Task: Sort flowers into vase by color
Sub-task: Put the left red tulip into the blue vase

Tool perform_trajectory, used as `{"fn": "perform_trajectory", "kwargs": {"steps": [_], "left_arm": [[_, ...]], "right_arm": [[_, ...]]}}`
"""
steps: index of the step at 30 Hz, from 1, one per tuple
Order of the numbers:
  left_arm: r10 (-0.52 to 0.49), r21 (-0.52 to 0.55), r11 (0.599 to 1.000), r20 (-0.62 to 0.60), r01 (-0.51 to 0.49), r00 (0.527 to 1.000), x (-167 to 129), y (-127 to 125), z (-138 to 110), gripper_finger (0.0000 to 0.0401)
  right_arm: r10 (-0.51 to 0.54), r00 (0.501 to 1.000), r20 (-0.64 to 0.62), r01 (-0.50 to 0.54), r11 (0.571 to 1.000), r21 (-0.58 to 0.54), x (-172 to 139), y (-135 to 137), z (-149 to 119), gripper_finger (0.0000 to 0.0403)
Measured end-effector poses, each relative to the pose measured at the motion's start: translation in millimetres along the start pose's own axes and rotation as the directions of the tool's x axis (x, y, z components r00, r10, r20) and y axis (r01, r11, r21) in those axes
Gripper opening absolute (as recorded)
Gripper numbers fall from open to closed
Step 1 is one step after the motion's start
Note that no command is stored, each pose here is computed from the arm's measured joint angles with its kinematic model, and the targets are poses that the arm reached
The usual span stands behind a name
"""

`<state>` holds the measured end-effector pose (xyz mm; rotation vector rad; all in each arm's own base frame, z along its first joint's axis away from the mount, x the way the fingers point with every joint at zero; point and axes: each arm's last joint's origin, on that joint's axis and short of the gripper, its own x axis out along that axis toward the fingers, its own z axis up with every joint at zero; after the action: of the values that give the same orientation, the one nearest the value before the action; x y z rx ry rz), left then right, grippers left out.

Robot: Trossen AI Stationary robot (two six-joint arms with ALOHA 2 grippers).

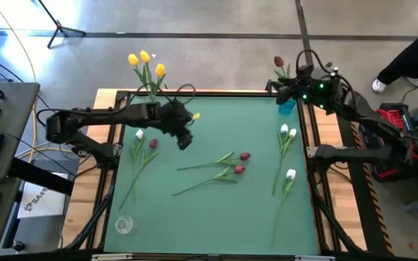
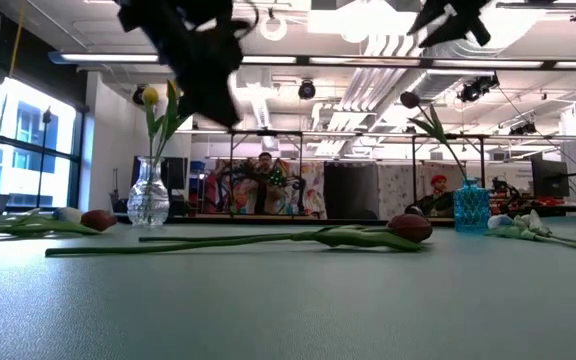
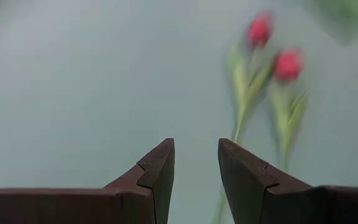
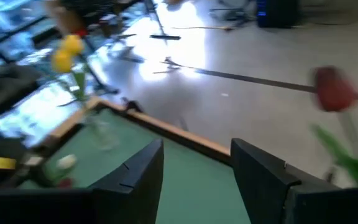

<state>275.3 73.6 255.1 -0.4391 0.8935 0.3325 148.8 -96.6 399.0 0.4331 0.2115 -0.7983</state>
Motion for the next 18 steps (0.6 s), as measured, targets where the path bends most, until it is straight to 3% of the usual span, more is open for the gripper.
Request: {"fn": "perform_trajectory", "kwargs": {"steps": [6, 12, 18], "left_arm": [[0.079, -0.209, 0.969, -0.245, -0.132, 0.966, 7, -2, -44, 0.0111], [0.206, -0.242, 0.925, -0.326, -0.293, 0.923, 3, -7, -65, 0.011], [0.285, -0.241, 0.874, -0.45, -0.422, 0.846, 1, -2, -85, 0.0098]], "right_arm": [[0.069, 0.997, 0.021, -0.069, 0.997, -0.016, -4, 17, -3, 0.0161], [0.078, 0.997, -0.014, -0.079, 0.996, -0.052, -1, 26, -9, 0.0156], [0.082, 0.993, -0.081, -0.088, 0.993, -0.078, 12, 35, -18, 0.0156]]}}
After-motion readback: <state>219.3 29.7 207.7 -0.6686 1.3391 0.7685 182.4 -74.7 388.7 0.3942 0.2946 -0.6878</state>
